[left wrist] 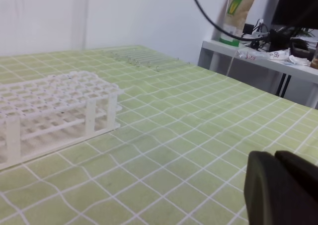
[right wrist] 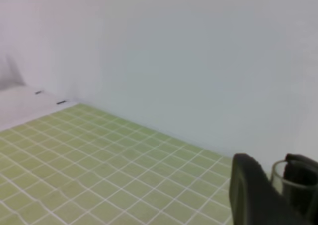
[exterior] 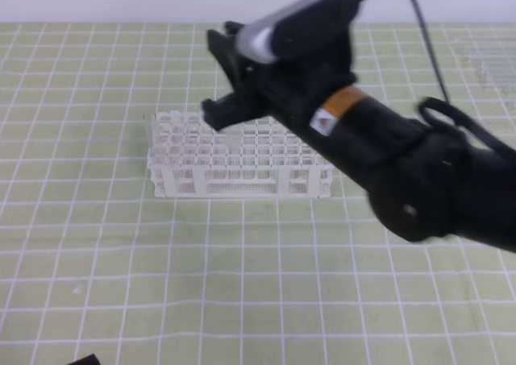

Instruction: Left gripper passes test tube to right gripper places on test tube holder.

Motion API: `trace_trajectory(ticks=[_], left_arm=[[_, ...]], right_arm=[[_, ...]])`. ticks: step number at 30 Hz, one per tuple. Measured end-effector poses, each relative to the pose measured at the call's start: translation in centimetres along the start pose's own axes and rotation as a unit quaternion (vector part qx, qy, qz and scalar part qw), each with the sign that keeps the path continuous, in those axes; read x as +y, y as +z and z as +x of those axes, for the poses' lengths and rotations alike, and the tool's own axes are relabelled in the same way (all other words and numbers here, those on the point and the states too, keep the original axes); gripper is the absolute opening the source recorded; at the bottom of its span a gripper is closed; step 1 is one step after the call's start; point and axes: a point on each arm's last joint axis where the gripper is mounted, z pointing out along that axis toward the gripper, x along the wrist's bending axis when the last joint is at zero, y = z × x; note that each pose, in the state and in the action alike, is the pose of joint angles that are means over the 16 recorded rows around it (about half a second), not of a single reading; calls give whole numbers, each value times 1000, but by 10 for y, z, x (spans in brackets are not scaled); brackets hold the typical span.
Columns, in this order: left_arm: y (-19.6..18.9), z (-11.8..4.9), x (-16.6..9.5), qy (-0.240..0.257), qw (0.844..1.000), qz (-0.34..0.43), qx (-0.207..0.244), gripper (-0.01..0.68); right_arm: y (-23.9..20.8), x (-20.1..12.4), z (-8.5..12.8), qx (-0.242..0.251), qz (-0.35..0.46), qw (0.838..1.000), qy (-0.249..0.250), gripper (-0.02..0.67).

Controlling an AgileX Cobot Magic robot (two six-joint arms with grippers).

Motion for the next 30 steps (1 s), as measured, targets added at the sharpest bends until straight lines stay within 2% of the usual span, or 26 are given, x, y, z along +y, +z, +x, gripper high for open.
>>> trace_trajectory(ticks=[12, 30], left_arm=[[0, 0, 0, 0, 1000, 0, 0, -2], [0, 0, 0, 7, 1000, 0, 1, -2]], right_arm=[[56, -26, 4, 8, 4, 1000, -5, 93], [90, -47, 12, 39, 12, 999, 5, 93]])
